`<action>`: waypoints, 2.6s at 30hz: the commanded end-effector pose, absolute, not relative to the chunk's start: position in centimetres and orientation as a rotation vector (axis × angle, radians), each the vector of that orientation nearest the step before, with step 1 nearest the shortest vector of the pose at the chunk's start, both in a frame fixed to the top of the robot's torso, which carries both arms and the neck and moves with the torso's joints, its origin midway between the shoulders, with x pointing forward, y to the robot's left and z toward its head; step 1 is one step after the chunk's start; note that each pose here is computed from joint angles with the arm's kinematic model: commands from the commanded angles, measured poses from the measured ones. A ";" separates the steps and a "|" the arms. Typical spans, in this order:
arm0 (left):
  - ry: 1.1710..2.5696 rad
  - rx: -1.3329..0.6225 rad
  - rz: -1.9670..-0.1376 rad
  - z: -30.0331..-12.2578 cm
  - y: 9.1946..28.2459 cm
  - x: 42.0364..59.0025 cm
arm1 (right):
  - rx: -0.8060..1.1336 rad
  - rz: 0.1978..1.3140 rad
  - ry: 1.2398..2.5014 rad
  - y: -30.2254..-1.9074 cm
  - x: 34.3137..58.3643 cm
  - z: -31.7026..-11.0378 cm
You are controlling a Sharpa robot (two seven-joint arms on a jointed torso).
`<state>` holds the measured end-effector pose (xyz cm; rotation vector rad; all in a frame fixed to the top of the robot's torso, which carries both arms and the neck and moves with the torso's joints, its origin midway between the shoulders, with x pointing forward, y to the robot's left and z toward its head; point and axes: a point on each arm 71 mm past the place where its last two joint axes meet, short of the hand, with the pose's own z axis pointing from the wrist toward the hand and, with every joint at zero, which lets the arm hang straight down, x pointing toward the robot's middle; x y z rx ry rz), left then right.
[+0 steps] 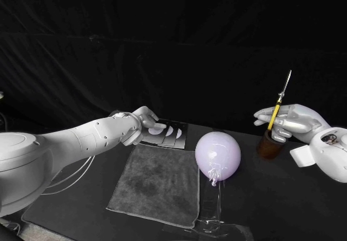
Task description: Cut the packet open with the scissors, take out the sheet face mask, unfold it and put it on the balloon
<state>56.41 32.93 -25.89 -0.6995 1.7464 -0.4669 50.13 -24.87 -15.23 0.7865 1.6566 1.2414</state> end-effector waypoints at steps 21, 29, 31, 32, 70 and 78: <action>2.020 -0.095 -0.381 -27.4 31.3 58.0 | 0.749 1.216 1.680 -24.5 50.2 -15.3; 2.079 -0.118 -0.371 -27.8 31.8 58.3 | 0.747 1.215 1.683 -24.4 50.1 -15.3; 2.089 -0.128 -0.372 -27.9 32.0 58.3 | 0.747 1.214 1.683 -24.4 50.0 -15.3; 2.094 -0.132 -0.373 -27.9 32.1 58.3 | 0.747 1.214 1.683 -24.4 50.0 -15.3; 2.114 -0.254 -0.428 -27.9 33.2 58.2 | 0.736 1.221 1.687 -24.2 49.7 -15.1; 2.076 -0.228 -0.418 -27.6 33.2 58.3 | 0.730 1.221 1.688 -24.1 49.6 -15.1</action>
